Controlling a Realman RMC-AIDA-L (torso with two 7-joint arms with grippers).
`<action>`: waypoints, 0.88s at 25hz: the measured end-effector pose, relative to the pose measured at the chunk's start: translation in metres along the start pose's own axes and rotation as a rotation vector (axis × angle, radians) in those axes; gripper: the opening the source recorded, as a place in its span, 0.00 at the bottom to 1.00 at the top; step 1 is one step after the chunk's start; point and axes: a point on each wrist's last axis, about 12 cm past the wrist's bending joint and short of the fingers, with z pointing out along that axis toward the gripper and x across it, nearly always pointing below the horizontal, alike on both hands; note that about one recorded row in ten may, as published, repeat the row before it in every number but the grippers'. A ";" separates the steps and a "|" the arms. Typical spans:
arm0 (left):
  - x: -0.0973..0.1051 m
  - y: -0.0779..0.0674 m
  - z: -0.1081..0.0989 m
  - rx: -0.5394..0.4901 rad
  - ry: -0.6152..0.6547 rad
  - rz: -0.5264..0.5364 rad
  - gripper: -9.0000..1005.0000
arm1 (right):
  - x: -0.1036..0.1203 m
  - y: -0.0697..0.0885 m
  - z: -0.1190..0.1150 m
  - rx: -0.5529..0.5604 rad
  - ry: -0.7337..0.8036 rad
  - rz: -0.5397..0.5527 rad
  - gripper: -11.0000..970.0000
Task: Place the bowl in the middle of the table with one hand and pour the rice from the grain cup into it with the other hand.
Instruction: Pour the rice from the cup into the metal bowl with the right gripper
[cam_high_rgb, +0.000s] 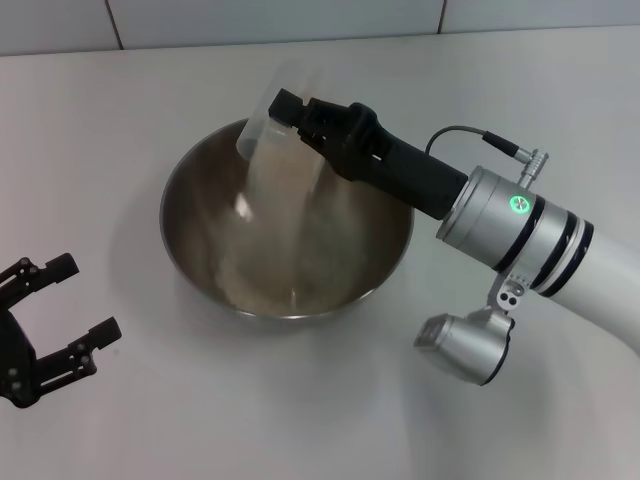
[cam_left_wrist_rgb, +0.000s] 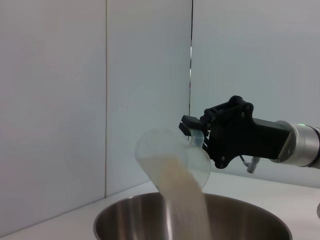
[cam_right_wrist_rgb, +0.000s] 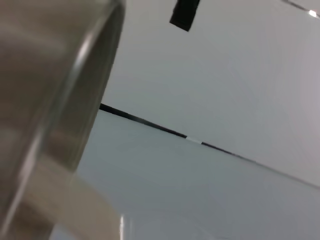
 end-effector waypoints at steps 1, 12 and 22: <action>0.000 0.000 0.000 0.000 0.000 0.000 0.82 | 0.000 -0.001 0.000 0.005 -0.009 -0.026 0.02; 0.001 -0.001 -0.001 -0.004 -0.001 -0.003 0.82 | 0.002 0.001 -0.003 -0.001 -0.048 -0.189 0.02; 0.001 -0.001 -0.002 -0.005 0.002 -0.005 0.82 | 0.002 0.002 -0.005 -0.006 -0.066 -0.286 0.02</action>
